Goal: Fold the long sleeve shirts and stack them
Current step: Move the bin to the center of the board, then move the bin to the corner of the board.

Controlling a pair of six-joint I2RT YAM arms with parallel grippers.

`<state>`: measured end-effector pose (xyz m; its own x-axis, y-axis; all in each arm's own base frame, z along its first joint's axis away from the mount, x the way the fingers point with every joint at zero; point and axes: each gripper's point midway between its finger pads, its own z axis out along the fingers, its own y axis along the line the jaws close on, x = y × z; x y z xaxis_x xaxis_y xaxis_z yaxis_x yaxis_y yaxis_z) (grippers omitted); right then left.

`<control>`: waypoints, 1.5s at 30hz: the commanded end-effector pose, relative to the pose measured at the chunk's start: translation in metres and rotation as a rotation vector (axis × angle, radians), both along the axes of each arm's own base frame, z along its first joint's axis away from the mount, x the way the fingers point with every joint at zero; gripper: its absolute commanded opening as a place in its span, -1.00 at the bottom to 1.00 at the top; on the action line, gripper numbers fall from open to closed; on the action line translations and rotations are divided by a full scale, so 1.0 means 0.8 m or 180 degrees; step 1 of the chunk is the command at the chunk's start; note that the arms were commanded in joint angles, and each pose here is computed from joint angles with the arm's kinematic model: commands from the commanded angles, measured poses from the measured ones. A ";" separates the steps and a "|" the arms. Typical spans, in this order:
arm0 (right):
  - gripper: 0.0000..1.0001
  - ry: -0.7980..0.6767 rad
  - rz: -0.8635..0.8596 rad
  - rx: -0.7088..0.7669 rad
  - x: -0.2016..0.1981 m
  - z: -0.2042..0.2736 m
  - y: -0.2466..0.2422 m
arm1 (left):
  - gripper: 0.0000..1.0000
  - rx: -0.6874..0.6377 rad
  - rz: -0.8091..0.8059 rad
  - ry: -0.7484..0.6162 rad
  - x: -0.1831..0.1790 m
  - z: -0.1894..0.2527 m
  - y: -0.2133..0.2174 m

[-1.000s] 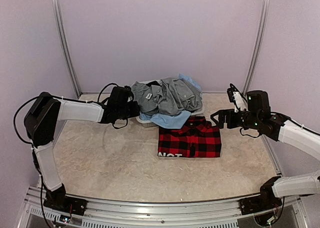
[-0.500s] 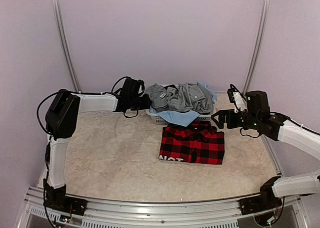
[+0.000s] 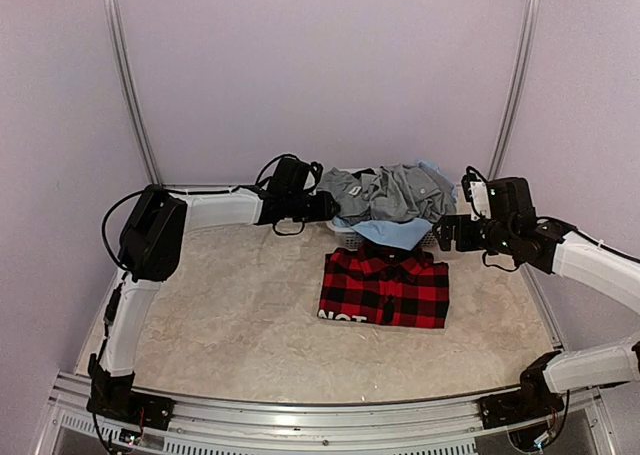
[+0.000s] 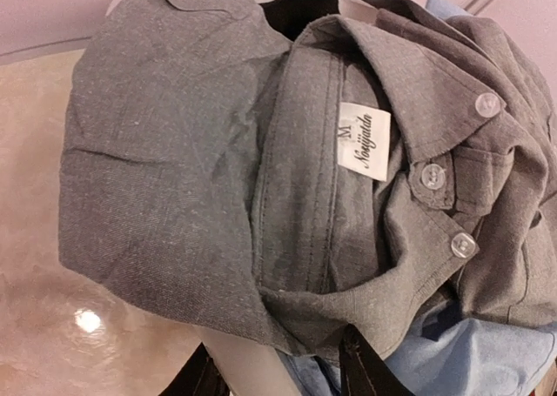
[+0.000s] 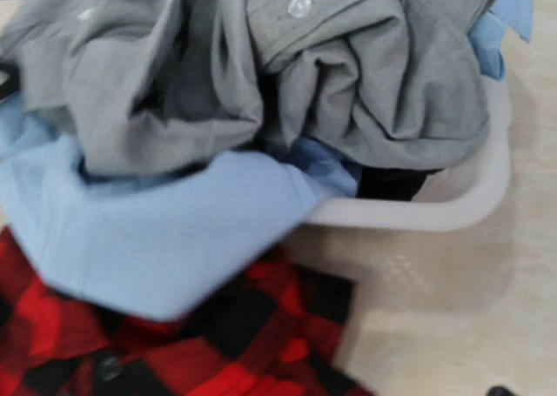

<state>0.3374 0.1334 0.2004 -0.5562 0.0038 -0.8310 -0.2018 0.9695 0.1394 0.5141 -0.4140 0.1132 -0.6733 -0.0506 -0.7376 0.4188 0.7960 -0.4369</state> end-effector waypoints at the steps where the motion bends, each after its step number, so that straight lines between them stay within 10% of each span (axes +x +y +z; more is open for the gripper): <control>1: 0.99 0.0043 -0.0592 -0.0220 0.026 -0.007 -0.045 | -0.12 -0.0296 -0.0402 -0.0088 -0.018 0.023 -0.052; 11: 0.91 0.0168 -0.1061 -0.0370 0.088 -0.028 -0.106 | 0.97 -0.0354 0.0023 -0.0442 0.017 0.069 0.012; 45: -0.07 0.0672 -0.1004 -0.0473 0.219 -0.116 -0.147 | 0.98 -0.0118 0.0237 -0.0841 -0.065 0.143 0.090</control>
